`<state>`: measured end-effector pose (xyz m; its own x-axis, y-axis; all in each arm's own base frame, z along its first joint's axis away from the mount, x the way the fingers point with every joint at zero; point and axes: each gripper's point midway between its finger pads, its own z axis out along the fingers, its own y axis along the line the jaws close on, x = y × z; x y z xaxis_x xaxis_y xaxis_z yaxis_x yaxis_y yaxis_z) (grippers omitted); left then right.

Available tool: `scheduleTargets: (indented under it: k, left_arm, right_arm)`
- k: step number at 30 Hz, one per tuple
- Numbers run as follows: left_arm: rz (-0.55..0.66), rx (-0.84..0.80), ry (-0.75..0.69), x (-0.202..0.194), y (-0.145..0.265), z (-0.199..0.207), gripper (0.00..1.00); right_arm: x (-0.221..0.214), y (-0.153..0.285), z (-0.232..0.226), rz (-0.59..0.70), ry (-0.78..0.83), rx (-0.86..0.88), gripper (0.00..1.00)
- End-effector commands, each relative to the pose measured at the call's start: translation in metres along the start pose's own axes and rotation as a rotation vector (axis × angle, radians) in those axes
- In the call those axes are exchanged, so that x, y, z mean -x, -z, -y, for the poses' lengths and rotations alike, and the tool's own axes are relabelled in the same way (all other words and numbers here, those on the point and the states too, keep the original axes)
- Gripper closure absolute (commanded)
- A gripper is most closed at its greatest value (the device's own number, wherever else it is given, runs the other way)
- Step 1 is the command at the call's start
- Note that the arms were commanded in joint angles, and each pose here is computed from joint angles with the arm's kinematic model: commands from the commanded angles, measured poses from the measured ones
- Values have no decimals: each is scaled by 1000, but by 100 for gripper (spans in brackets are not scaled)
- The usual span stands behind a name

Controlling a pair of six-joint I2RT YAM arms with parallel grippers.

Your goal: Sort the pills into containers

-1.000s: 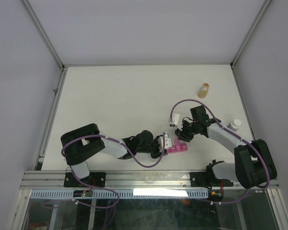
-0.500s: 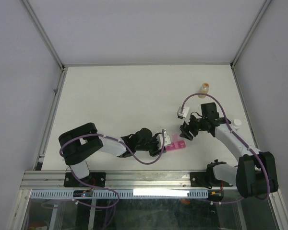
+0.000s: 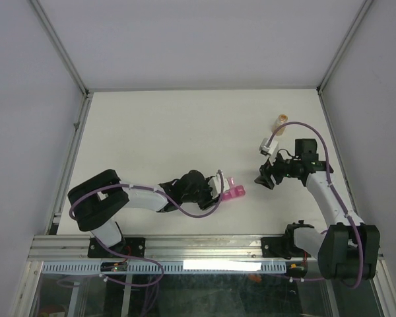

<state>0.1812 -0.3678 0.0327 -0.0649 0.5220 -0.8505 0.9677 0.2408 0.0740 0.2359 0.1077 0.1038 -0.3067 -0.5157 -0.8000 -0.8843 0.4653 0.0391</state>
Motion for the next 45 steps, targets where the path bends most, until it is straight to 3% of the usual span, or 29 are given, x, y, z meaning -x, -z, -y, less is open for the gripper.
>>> scheduleTargets:
  k: [1, 7, 14, 20, 23, 26, 30, 34, 39, 45]
  left_arm:
    - [-21, 91, -5, 7, 12, -22, 74]
    - [-50, 133, -1, 0, 21, -34, 71]
    - [103, 262, 73, 37, 49, -51, 24]
    - [232, 270, 182, 62, 77, -45, 17]
    - [291, 234, 286, 71, 90, -34, 18]
    - [340, 196, 419, 72, 97, -23, 23]
    - [348, 178, 573, 58, 101, -14, 43]
    - [318, 237, 720, 35, 98, -17, 68]
    - [275, 251, 741, 35, 88, -21, 80]
    - [226, 300, 710, 38, 77, -32, 80]
  right_arm:
    - [22, 15, 8, 66, 18, -30, 35]
    - [18, 22, 15, 61, -33, -59, 35]
    - [15, 20, 11, 57, -57, -30, 36]
    - [13, 19, 6, 59, -70, -11, 37]
    - [10, 14, 7, 48, -93, -13, 44]
    - [5, 1, 6, 1, -116, -10, 58]
    - [2, -21, 3, -84, -130, 9, 70]
    - [4, -37, -2, -139, -114, 24, 72]
    - [6, -43, -5, -146, -97, 29, 73]
    - [19, -45, -13, -105, -104, 80, 70]
